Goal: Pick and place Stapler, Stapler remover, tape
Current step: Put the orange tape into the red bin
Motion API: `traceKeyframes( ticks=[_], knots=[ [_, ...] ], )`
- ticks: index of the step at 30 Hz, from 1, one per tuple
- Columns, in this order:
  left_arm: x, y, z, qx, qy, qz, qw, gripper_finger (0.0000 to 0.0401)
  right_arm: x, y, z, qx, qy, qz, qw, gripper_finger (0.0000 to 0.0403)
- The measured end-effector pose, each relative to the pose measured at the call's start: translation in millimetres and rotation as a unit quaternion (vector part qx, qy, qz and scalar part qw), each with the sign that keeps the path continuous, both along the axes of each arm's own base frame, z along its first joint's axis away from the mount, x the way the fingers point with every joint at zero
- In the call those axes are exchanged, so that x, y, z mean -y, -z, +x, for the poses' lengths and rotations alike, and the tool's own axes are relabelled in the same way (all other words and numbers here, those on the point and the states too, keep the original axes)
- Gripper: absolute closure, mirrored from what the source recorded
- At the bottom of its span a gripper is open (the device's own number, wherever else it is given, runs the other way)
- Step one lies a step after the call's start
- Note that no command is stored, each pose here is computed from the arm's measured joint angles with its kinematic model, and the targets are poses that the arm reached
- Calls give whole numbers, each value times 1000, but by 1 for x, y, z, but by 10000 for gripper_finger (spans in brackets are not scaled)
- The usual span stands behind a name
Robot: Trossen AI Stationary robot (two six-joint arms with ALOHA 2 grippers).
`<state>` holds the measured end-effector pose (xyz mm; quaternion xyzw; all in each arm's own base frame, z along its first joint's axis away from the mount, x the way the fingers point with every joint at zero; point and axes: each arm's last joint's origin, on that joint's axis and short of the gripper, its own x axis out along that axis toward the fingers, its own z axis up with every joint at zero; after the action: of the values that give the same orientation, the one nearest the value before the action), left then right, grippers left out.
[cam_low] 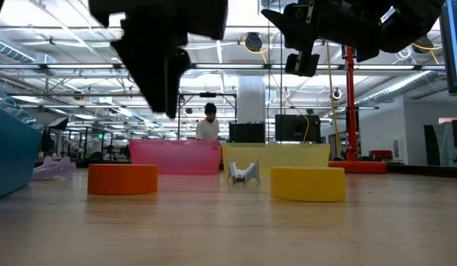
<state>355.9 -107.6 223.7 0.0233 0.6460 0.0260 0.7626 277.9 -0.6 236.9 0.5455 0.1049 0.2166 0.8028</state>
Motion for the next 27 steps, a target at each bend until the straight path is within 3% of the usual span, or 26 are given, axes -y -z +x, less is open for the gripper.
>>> traceKeyframes(
  ticks=[7,15,21,24,27],
  knots=[
    [16,38,5,-57,16,13,998,171,-1,0,0,2,-10,-1,1000,235],
    [18,63,3,-90,-15,47,995,171,-1,0,0,2,-10,-1,1000,234],
    [11,87,-10,-110,-48,23,992,176,-1,0,0,2,-10,-1,1000,236],
    [11,94,-14,-122,-51,6,991,212,-1,0,0,2,-10,-1,1000,235],
    [10,94,-13,-124,-48,-4,991,281,-1,0,0,2,-10,-1,1000,234]
  ],
)
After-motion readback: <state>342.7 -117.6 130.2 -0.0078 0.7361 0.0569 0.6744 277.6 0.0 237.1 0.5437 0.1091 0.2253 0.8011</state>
